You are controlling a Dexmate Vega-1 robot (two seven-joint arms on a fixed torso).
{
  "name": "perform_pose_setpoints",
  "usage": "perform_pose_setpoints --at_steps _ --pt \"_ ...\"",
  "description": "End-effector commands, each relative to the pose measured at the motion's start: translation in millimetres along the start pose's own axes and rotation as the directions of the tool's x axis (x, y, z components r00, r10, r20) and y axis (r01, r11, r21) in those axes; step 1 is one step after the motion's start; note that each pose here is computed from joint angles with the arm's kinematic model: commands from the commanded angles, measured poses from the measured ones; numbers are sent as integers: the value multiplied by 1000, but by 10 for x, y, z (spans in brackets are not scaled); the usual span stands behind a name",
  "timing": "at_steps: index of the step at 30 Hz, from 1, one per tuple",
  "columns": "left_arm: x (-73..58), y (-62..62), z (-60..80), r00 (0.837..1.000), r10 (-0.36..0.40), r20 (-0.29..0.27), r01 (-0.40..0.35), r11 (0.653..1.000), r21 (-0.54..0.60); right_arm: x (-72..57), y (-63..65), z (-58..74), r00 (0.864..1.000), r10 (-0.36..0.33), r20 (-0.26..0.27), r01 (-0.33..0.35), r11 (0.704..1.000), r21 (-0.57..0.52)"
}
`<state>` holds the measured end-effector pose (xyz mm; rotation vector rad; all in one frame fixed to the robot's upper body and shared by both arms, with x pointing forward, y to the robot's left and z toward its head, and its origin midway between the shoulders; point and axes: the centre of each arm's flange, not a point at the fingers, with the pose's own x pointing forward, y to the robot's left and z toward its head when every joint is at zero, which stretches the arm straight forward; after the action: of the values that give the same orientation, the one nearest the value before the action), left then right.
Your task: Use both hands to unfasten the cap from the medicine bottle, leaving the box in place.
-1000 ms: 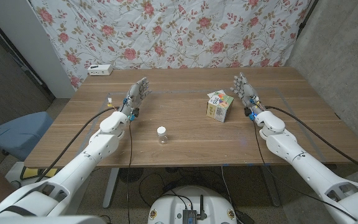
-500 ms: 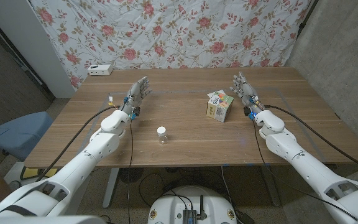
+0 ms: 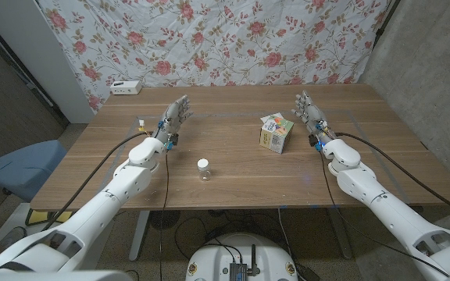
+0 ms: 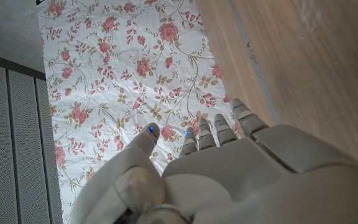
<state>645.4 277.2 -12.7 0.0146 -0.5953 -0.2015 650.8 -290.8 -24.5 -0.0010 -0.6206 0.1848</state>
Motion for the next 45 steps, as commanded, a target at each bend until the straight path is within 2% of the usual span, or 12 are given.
perform_pose_setpoints --at_steps 1,6,7,23,35,45 --pt "-155 -44 40 1000 2 10 -2 1000 30 -31 -44 -27 1000 -11 -5 11 1000 -8" --pt "-231 -72 97 999 -42 -1 42 997 68 -36 -43 -27 1000 -14 2 14 1000 -7" --pt "-279 -82 119 999 -46 0 46 996 81 -36 -45 -28 1000 -16 2 16 1000 -5" --pt "-602 -70 168 998 -69 -14 70 991 116 15 -29 -7 999 -42 34 42 999 2" --pt "-851 -65 263 996 -87 -23 90 982 165 -41 -21 21 997 -64 51 64 998 6" --pt "-1072 -77 311 996 -93 -18 95 974 208 -97 4 -6 995 -85 61 84 996 13"
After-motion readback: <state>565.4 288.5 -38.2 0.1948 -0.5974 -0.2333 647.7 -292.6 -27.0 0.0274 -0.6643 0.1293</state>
